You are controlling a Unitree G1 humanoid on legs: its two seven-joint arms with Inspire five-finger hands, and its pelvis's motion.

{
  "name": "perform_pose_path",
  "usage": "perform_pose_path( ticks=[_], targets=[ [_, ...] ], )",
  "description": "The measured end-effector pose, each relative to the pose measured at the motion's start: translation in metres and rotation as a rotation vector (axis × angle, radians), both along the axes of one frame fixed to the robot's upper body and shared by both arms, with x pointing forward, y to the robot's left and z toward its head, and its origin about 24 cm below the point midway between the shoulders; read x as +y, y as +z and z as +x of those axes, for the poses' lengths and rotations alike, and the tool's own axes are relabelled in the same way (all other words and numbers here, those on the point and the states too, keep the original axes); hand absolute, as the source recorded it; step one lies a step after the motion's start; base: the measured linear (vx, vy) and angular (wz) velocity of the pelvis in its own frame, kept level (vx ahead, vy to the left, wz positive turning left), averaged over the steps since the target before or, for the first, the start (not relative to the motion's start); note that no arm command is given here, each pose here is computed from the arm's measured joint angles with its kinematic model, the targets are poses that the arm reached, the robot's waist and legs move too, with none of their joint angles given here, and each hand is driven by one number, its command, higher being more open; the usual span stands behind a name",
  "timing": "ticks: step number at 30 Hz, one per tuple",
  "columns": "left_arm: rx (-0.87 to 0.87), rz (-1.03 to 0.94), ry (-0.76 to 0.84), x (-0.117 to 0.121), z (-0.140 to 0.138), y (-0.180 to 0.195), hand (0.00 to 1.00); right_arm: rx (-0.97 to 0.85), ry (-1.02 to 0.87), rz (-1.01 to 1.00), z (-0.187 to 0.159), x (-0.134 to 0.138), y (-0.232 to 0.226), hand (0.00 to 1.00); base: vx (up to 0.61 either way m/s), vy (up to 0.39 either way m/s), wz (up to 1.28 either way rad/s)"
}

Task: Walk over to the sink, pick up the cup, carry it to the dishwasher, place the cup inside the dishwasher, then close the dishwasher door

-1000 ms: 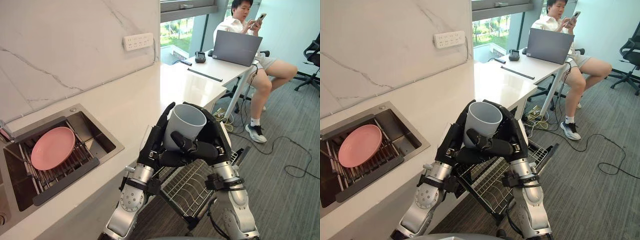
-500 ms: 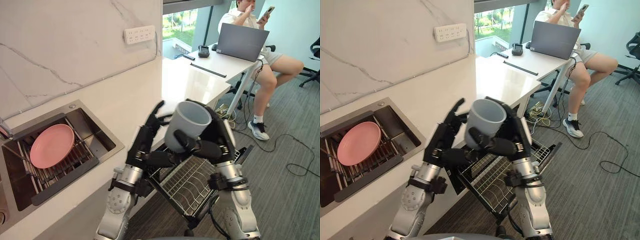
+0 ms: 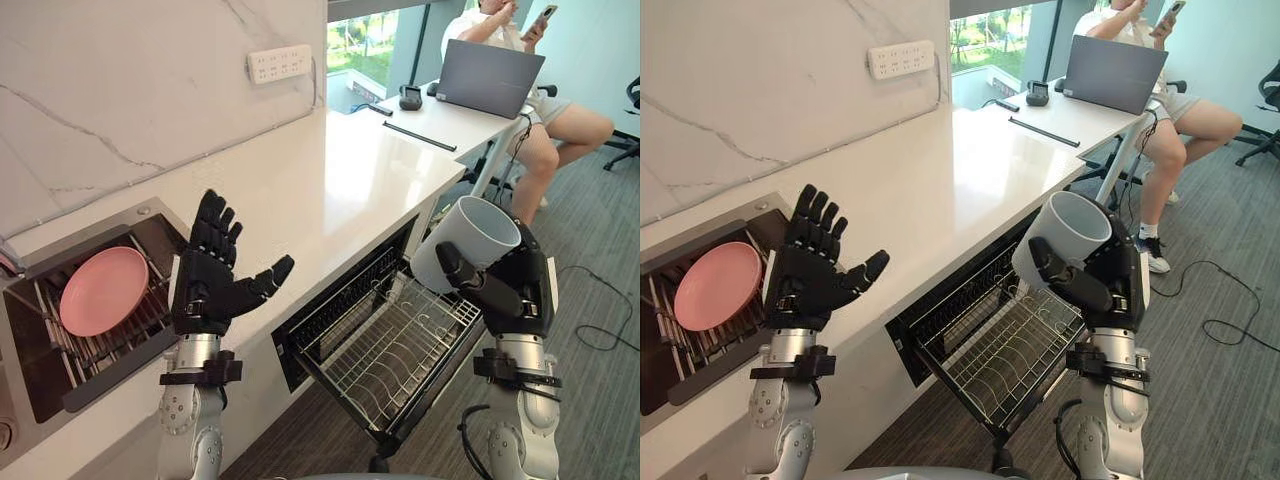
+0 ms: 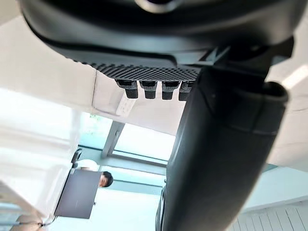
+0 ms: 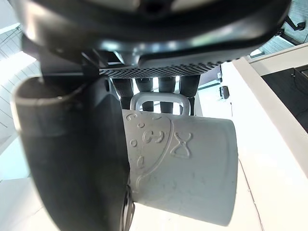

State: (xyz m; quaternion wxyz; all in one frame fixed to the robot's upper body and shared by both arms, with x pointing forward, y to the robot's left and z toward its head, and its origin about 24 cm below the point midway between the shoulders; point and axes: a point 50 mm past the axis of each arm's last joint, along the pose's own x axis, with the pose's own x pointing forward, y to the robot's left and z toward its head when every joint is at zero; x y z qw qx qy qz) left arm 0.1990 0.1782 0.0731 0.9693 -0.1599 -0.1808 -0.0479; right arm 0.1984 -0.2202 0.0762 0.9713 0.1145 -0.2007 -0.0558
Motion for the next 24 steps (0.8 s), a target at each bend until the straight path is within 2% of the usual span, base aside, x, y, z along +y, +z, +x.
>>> perform_pose_path(
  ticks=[8,11,16,24],
  targets=[
    [0.171,0.019,-0.272,-0.032,-0.010,-0.028,1.00,0.043,0.056,-0.033,-0.006,0.003,-0.008,0.00,0.00,0.000,-0.01],
    [0.285,0.042,-0.351,-0.043,-0.015,-0.049,1.00,0.061,0.098,-0.051,-0.007,0.006,-0.011,0.00,0.00,0.000,-0.02],
    [0.423,0.091,-0.376,-0.046,-0.021,-0.074,1.00,0.128,0.131,-0.045,-0.007,0.010,-0.026,0.00,-0.02,-0.011,0.00],
    [0.600,0.166,-0.316,-0.039,-0.034,-0.105,1.00,0.197,0.167,-0.083,-0.009,0.014,-0.038,0.00,-0.01,-0.006,0.00]
  ],
)
